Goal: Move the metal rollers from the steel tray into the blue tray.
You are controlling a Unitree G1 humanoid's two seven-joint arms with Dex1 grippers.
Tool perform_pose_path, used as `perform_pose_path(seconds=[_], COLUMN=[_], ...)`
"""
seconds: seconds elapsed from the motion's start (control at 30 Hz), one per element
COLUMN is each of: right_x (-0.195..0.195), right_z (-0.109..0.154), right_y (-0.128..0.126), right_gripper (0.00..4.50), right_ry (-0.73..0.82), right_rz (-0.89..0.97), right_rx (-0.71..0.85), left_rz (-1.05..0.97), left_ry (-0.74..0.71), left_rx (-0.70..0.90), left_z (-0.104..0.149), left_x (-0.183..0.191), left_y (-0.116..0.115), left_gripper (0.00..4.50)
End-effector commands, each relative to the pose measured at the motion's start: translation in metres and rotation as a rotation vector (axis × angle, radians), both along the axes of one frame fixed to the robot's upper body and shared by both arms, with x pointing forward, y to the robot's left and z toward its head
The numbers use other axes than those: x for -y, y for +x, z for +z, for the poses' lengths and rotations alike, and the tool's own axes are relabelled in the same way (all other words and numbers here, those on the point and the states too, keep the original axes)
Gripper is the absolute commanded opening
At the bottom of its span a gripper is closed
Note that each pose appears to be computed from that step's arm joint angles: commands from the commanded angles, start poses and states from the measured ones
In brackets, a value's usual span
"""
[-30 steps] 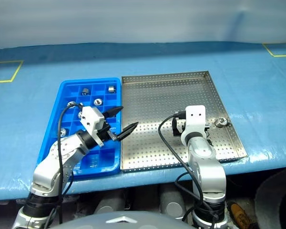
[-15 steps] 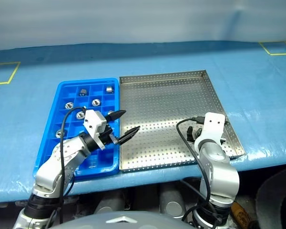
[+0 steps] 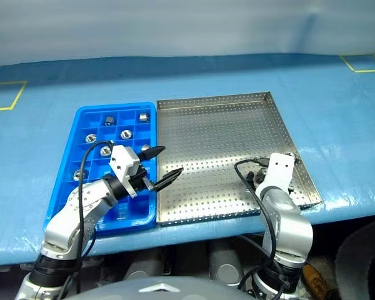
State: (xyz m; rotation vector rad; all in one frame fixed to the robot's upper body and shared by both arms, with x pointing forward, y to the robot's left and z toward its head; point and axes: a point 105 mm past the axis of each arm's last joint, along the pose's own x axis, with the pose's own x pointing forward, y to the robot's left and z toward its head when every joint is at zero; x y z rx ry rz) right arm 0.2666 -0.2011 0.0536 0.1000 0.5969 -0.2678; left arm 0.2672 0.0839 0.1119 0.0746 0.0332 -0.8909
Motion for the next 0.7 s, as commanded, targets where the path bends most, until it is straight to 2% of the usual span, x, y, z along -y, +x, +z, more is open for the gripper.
perform_pose_path(seconds=[0.03,0.1,0.17,0.3,0.47,0.7], right_x=[-0.002,-0.003,-0.005,-0.025,-0.081,-0.154], right_z=[0.01,0.011,0.014,0.032,0.064,0.083], right_y=[0.005,0.007,0.009,0.021,0.045,0.058], right_gripper=[2.91,2.24,1.76,1.76,1.76,1.76], right_ry=[-0.013,-0.02,-0.033,-0.031,-0.031,0.021], right_rz=[0.015,0.024,0.042,0.144,0.389,0.651], right_rx=[0.055,0.062,0.071,0.143,0.27,0.343], left_rz=[0.001,0.01,0.021,0.075,0.199,0.366], left_ry=[0.001,-0.001,-0.001,-0.005,-0.015,-0.013], left_rx=[0.015,0.018,0.026,0.05,0.094,0.133], left_z=[0.001,0.001,0.002,0.004,0.013,0.025], left_x=[-0.001,-0.002,-0.004,-0.015,-0.043,-0.081], left_y=[0.0,0.0,0.001,0.003,0.002,-0.017], left_gripper=[4.5,4.5,4.5,4.5,4.5,4.5])
